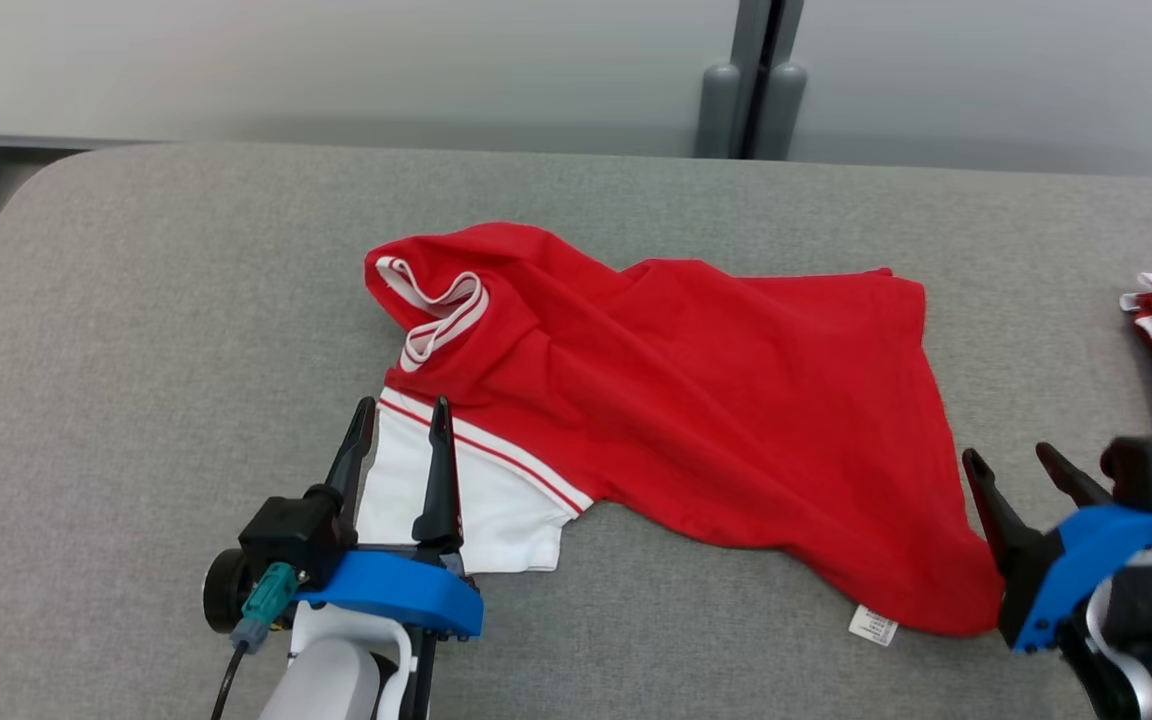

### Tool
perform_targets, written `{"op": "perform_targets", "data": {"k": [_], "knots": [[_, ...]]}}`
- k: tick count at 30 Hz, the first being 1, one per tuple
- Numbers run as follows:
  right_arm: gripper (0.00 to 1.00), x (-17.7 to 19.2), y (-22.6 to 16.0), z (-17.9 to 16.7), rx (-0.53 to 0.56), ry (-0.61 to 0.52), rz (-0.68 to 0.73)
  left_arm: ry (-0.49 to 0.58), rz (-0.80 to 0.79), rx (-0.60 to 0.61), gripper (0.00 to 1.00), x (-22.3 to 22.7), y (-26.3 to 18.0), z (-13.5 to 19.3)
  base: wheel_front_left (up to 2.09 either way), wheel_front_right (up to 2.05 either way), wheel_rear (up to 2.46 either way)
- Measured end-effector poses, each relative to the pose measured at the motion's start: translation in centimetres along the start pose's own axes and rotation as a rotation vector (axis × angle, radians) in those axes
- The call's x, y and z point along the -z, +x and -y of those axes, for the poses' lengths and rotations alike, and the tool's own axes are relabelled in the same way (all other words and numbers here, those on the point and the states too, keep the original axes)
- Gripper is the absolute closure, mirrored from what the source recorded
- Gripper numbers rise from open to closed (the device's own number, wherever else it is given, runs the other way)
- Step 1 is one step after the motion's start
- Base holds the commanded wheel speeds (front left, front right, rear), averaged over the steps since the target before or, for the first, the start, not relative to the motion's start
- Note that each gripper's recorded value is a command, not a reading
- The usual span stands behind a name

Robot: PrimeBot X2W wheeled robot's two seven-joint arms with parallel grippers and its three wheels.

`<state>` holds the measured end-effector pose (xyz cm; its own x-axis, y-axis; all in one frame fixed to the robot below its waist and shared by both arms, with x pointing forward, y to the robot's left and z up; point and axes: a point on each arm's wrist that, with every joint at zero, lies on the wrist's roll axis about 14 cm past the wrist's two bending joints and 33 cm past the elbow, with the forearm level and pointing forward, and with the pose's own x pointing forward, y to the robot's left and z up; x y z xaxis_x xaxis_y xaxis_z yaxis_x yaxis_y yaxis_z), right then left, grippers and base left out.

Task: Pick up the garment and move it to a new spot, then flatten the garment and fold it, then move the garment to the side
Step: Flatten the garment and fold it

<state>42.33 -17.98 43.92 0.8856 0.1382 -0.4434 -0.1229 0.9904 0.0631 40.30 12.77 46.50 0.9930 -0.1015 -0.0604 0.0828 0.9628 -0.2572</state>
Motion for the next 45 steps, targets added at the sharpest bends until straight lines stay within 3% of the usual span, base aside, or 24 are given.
{"op": "perform_targets", "data": {"k": [8,15,16,18,37,45], "knots": [[0.00,2.0,5.3,-2.7,-0.104,-0.136,-0.159,0.002,-0.009,-0.061,0.00,0.3,0.0,-2.1,0.00,0.00,0.00],[0.00,4.3,7.0,-3.8,-0.149,-0.207,-0.277,0.001,-0.008,-0.096,0.00,0.1,-0.3,-3.2,0.00,0.00,0.00],[0.59,4.3,7.2,-3.8,-0.150,-0.214,-0.279,0.001,-0.008,-0.098,0.00,0.1,-0.3,-3.2,0.00,0.00,0.00],[1.00,4.1,7.4,-3.8,-0.150,-0.224,-0.279,0.001,-0.006,-0.101,0.00,0.1,-0.3,-3.3,0.00,0.00,0.00],[1.00,-4.0,13.1,-2.1,-0.091,-0.259,-0.140,-0.007,-0.022,-0.130,0.00,0.6,-0.2,-4.2,0.00,0.00,0.00],[1.00,-4.7,15.6,-2.6,-0.074,-0.287,-0.142,-0.002,-0.031,-0.147,0.00,0.8,-0.3,-4.9,0.00,0.00,0.00]]}}
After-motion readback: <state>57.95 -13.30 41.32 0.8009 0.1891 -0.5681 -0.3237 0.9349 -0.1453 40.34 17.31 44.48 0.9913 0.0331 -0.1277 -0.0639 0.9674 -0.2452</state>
